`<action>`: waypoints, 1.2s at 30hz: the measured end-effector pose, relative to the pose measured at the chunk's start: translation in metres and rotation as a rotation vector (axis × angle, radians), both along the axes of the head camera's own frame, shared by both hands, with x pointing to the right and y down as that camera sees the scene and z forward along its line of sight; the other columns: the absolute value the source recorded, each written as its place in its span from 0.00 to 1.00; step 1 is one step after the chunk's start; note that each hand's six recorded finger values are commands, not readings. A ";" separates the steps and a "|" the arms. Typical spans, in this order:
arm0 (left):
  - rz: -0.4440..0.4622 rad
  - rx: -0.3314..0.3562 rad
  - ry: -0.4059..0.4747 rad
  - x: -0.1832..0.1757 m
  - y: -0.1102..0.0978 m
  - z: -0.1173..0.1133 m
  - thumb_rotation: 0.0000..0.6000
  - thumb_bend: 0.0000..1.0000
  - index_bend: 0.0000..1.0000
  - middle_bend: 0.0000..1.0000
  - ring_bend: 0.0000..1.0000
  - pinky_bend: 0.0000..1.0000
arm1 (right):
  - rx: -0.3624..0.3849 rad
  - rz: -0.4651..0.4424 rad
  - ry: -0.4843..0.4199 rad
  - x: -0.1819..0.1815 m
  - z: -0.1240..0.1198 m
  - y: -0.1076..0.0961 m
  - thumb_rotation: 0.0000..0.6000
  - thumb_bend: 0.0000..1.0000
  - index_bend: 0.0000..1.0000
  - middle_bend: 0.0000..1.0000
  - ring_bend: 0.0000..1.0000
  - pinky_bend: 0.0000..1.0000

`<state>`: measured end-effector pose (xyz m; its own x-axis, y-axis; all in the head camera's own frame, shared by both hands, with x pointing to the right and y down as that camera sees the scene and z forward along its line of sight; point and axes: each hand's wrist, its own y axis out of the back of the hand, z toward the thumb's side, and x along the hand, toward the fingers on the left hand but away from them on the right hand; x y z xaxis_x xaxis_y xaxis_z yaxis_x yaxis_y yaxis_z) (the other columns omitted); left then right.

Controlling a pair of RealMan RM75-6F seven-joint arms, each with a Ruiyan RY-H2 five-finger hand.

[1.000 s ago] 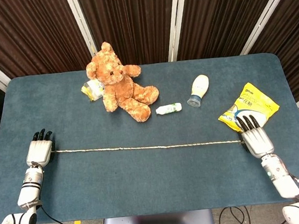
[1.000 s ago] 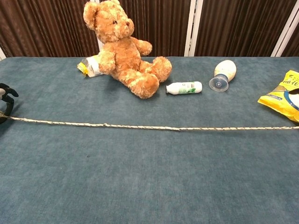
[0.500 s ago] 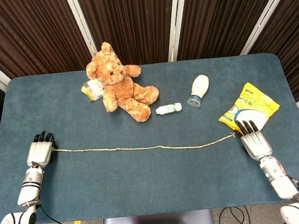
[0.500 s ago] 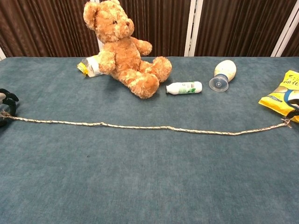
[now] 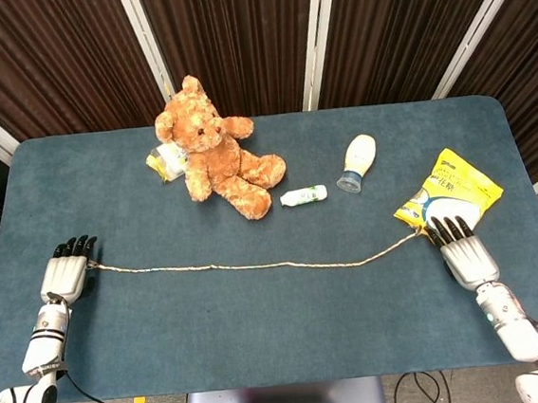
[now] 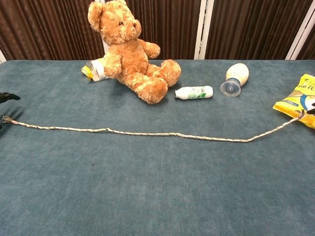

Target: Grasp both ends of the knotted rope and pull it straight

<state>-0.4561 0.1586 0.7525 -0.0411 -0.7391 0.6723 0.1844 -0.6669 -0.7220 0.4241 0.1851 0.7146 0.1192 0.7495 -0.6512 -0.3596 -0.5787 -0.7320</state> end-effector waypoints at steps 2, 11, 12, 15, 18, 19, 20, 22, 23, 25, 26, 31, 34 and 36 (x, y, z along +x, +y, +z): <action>-0.003 0.005 0.002 -0.001 0.001 -0.002 1.00 0.43 0.00 0.03 0.00 0.14 | 0.002 0.003 -0.004 0.002 -0.003 0.000 1.00 0.56 0.00 0.00 0.00 0.00; -0.017 -0.004 0.020 -0.006 0.009 -0.012 1.00 0.43 0.00 0.03 0.00 0.14 | -0.064 0.018 0.023 0.016 -0.006 0.007 1.00 0.43 0.00 0.00 0.00 0.00; -0.016 -0.005 0.021 -0.006 0.009 -0.013 1.00 0.43 0.00 0.03 0.00 0.14 | -0.082 0.025 0.030 0.018 -0.005 0.007 0.99 0.38 0.00 0.00 0.00 0.00; -0.014 -0.005 0.022 -0.006 0.010 -0.016 1.00 0.43 0.00 0.03 0.00 0.14 | -0.125 0.034 0.054 0.024 -0.004 0.010 0.87 0.25 0.00 0.00 0.00 0.00; -0.016 -0.006 0.024 -0.007 0.010 -0.018 1.00 0.43 0.00 0.03 0.00 0.15 | -0.170 0.042 0.088 0.032 -0.003 0.013 0.78 0.19 0.00 0.00 0.00 0.00; -0.017 -0.006 0.025 -0.007 0.011 -0.018 1.00 0.43 0.00 0.03 0.00 0.15 | -0.182 0.048 0.097 0.034 -0.003 0.014 0.78 0.18 0.00 0.00 0.00 0.00; -0.018 -0.005 0.026 -0.007 0.011 -0.019 1.00 0.43 0.00 0.03 0.00 0.15 | -0.191 0.055 0.105 0.036 -0.003 0.014 0.77 0.18 0.00 0.00 0.00 0.00; -0.019 0.000 0.027 -0.008 0.011 -0.021 1.00 0.43 0.00 0.03 0.00 0.15 | -0.198 0.071 0.113 0.039 -0.006 0.014 0.76 0.18 0.00 0.00 0.00 0.00; -0.020 0.003 0.029 -0.008 0.011 -0.022 1.00 0.43 0.00 0.03 0.00 0.15 | -0.196 0.075 0.112 0.040 -0.008 0.013 0.76 0.18 0.00 0.00 0.00 0.00; -0.022 0.014 0.037 -0.007 0.012 -0.026 1.00 0.43 0.00 0.03 0.00 0.15 | -0.183 0.081 0.096 0.040 -0.011 0.012 0.76 0.18 0.00 0.00 0.00 0.00; -0.022 0.021 0.042 -0.007 0.012 -0.028 1.00 0.43 0.00 0.03 0.00 0.15 | -0.176 0.084 0.085 0.039 -0.013 0.012 0.76 0.17 0.00 0.00 0.00 0.00; -0.026 0.069 0.094 -0.003 0.014 -0.044 1.00 0.43 0.00 0.02 0.00 0.15 | -0.104 0.094 -0.022 0.033 -0.033 0.009 0.76 0.17 0.00 0.00 0.00 0.00; -0.027 0.098 0.137 0.001 0.018 -0.057 1.00 0.43 0.00 0.02 0.00 0.15 | -0.058 0.093 -0.100 0.029 -0.050 0.009 0.76 0.17 0.00 0.00 0.00 0.00; -0.028 0.118 0.165 0.003 0.023 -0.068 1.00 0.43 0.00 0.01 0.00 0.15 | -0.030 0.088 -0.150 0.026 -0.061 0.010 0.77 0.17 0.00 0.00 0.00 0.00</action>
<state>-0.4529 0.1811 0.6842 0.0408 -0.8134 0.5802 0.0392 -0.5790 -0.8144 0.4501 0.1955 0.6533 0.1513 0.7419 -0.6532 -0.1944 -0.6256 -0.7555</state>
